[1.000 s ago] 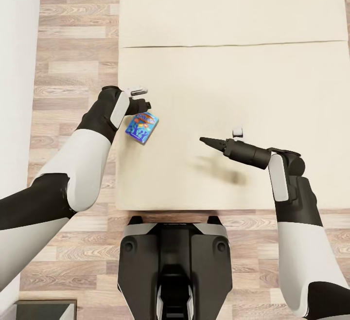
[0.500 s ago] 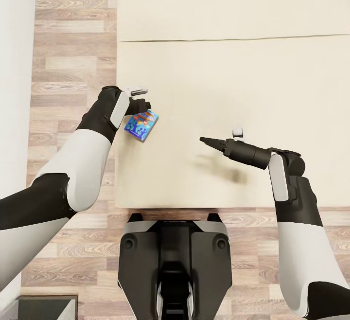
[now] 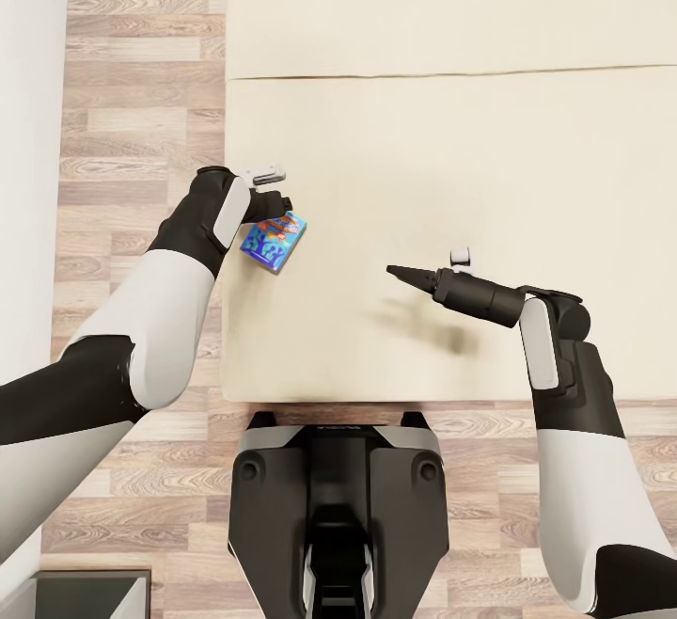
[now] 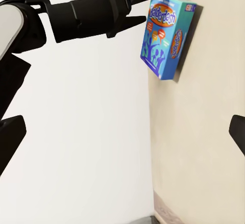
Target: Put all the toys in the child's room - the three board games (two on the bed and one on the table), the two jigsaw puzzles on the table, and the tennis ball on the table - inside the toy box on the table in the child's room.
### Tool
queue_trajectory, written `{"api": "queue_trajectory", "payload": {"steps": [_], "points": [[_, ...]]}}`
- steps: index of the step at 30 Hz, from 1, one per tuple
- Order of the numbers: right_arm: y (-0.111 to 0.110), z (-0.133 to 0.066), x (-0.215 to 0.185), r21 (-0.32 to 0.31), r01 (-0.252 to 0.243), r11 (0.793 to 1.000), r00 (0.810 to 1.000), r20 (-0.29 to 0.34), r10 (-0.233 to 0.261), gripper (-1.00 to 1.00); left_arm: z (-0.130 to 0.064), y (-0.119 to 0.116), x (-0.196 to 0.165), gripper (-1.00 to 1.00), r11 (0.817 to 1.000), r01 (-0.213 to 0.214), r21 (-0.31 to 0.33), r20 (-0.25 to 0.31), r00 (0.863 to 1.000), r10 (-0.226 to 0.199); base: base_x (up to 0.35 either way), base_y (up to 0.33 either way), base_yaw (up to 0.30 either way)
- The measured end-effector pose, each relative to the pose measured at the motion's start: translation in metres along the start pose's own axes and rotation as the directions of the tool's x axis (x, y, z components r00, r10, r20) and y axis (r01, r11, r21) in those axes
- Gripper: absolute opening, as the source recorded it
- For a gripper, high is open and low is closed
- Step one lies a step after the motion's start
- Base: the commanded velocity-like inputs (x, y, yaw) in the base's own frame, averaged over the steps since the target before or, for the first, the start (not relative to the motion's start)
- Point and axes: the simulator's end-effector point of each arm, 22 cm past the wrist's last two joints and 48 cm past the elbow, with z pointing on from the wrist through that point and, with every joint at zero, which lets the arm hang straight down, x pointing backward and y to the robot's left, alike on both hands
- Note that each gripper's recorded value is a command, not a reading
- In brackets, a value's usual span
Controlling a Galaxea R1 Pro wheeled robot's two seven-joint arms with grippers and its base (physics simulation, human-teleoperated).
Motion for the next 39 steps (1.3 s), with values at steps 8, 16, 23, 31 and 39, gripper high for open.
{"api": "queue_trajectory", "payload": {"steps": [8, 16, 23, 31, 39], "points": [[0.0001, 0.0001, 0.0, -0.001, 0.0, 1.0, 1.0, 0.0, 0.0, 1.0, 0.0001, 0.0, -0.0003, 1.0, 1.0, 0.0, 0.0, 0.001, 1.0, 0.0, 0.0, 0.0, 0.0], [-0.0002, -0.0001, -0.0001, 0.0, 0.0, 1.0, 1.0, 0.0, 0.0, 1.0, 0.0001, 0.0, -0.0005, 1.0, 1.0, 0.0, 0.0, 0.002, 1.0, 0.0, 0.0, 0.0, 0.0], [-0.0007, 0.0003, 0.0003, 0.002, -0.001, 1.0, 1.0, 0.0, 0.001, 1.0, 0.0001, 0.0, -0.0005, 1.0, 1.0, 0.001, 0.0, 0.002, 1.0, -0.001, 0.0, 0.0, 0.0], [-0.0012, -0.0001, 0.0, 0.003, -0.002, 1.0, 1.0, 0.001, 0.002, 1.0, 0.0001, 0.0, -0.0005, 1.0, 1.0, 0.0, 0.0, 0.003, 1.0, 0.0, 0.0, 0.0, 0.0], [-0.0013, 0.0, 0.0002, 0.003, -0.002, 1.0, 1.0, 0.0, 0.002, 1.0, 0.0004, 0.0001, -0.0001, 1.0, 1.0, 0.0, 0.0, 0.001, 1.0, 0.0, 0.0, 0.0, 0.0]]}}
